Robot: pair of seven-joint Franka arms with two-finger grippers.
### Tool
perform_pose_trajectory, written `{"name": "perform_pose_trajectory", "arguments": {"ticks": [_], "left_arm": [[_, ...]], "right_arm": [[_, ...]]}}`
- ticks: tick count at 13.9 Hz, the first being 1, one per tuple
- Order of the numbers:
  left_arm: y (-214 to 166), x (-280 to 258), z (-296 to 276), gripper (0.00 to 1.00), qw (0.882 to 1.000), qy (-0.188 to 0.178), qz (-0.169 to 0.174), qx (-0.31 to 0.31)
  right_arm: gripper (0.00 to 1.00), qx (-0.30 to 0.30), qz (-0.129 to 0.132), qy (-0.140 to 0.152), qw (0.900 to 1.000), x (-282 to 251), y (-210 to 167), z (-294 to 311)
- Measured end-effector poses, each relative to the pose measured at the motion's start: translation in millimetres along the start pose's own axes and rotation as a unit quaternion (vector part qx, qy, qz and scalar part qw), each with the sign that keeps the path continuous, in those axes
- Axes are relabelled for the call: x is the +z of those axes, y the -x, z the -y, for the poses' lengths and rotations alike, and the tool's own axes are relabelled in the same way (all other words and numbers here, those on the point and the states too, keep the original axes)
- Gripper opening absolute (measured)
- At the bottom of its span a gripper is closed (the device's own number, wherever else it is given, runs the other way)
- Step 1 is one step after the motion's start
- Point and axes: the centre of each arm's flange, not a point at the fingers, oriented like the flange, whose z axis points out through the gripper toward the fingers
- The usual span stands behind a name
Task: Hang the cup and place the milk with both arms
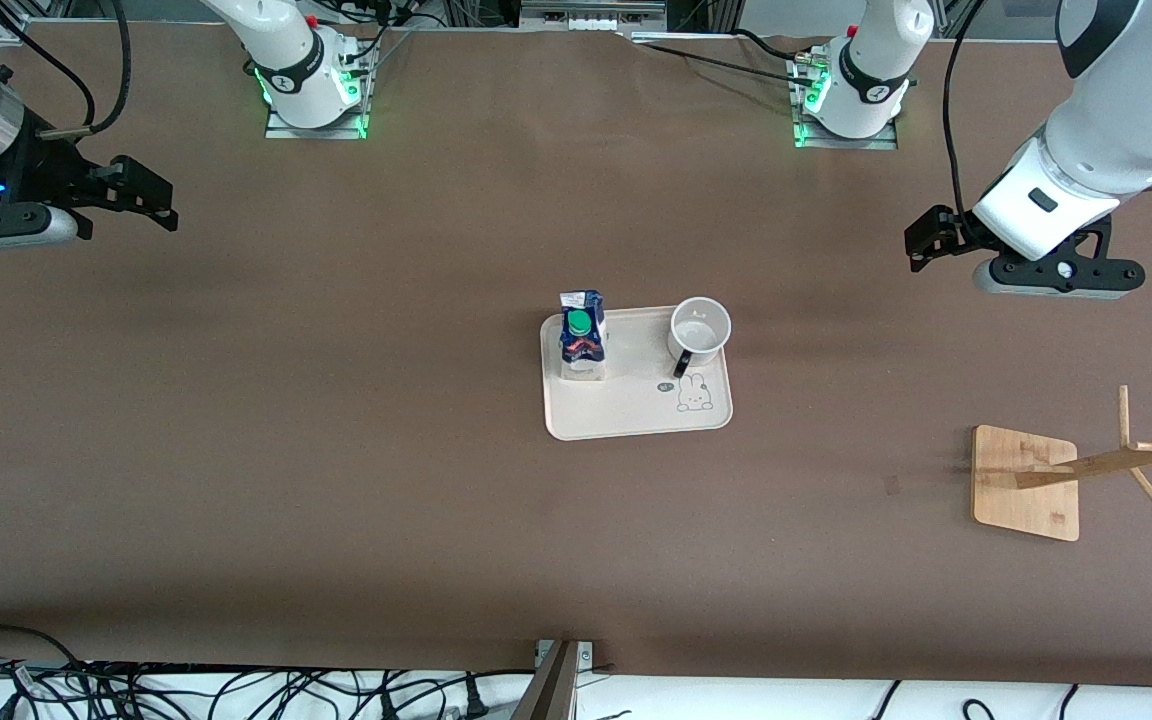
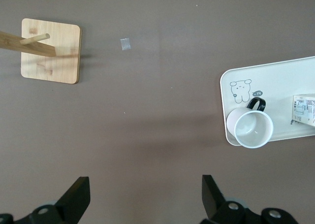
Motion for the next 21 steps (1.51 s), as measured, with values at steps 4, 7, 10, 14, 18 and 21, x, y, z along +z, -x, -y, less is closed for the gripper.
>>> {"name": "perform_pose_trajectory", "arguments": {"ticks": [4,7,10,14,18,21], "left_arm": [[0.0,0.0,0.0,1.00,1.000,0.000,0.000,0.000],[0.0,0.0,0.0,1.00,1.000,0.000,0.000,0.000],[0.0,0.0,0.0,1.00,1.000,0.000,0.000,0.000],[0.0,0.0,0.0,1.00,1.000,0.000,0.000,0.000],[0.0,-0.1,0.0,1.00,1.000,0.000,0.000,0.000],[0.0,-0.1,0.0,1.00,1.000,0.000,0.000,0.000]], "right_arm": [[1.00,0.000,0.000,0.000,1.000,0.0,0.0,0.0],[1.00,0.000,0.000,0.000,1.000,0.0,0.0,0.0],[1.00,0.000,0.000,0.000,1.000,-0.1,0.0,0.0],[1.00,0.001,-0.001,0.002,1.000,-0.9,-0.2,-1.9],[1.00,0.004,-0.008,0.002,1.000,-2.4,-1.5,-5.1],[1.00,0.002,-0.019,0.002,1.000,-9.7,-2.9,-2.4]]}}
